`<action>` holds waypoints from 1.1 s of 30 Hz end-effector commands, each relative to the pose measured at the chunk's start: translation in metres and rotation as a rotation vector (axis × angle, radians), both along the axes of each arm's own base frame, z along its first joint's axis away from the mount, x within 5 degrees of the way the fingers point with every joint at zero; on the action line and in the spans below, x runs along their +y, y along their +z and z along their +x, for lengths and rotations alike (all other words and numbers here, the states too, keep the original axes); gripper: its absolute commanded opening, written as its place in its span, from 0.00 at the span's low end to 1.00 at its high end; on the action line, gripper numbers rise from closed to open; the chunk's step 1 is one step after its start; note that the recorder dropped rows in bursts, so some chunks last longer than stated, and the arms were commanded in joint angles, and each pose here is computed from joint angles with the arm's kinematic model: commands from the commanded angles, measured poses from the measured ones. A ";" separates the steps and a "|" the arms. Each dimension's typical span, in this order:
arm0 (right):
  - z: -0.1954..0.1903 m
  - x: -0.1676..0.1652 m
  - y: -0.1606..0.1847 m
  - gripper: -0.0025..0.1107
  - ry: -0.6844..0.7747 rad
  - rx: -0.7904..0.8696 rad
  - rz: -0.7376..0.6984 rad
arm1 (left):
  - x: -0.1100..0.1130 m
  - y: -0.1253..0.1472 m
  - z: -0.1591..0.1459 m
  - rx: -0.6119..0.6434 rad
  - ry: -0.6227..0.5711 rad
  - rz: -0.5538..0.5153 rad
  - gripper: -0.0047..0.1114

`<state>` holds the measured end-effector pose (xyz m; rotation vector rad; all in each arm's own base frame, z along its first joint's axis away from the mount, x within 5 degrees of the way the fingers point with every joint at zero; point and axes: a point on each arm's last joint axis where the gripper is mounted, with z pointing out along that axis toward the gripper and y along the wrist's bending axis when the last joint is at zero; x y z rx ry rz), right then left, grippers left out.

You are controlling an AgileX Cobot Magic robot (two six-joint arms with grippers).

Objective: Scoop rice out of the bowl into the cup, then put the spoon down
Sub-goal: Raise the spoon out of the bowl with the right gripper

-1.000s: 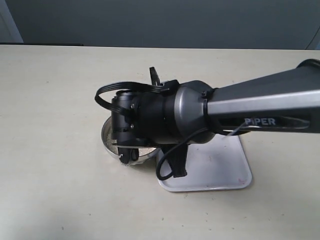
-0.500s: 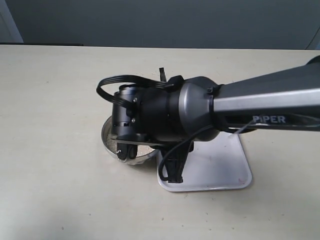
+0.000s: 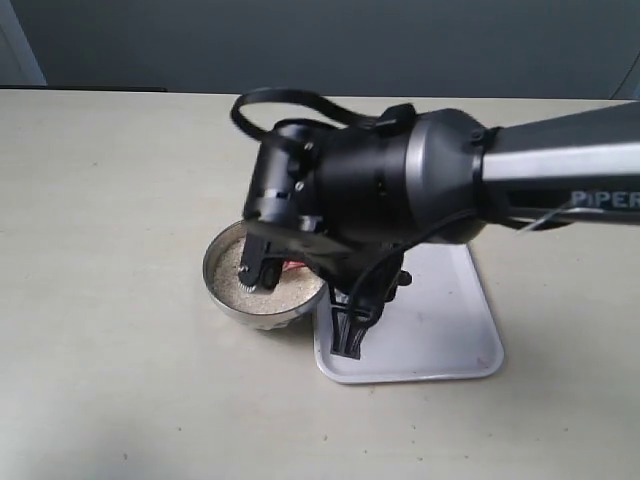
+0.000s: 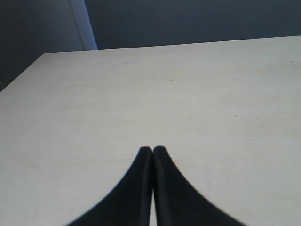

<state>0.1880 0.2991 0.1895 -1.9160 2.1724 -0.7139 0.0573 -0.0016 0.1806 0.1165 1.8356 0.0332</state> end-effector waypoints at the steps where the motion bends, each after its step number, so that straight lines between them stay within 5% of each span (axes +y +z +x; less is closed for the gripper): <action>1: 0.012 -0.010 0.012 0.02 -0.105 0.049 0.113 | 0.000 0.004 0.000 -0.020 -0.001 -0.006 0.04; 20: 0.021 -0.010 0.022 0.02 -0.046 0.019 0.189 | 0.000 0.004 0.000 -0.020 -0.001 -0.006 0.04; 33: 0.059 -0.031 0.022 0.02 -0.135 0.000 0.296 | 0.000 0.004 0.000 -0.018 -0.001 -0.006 0.04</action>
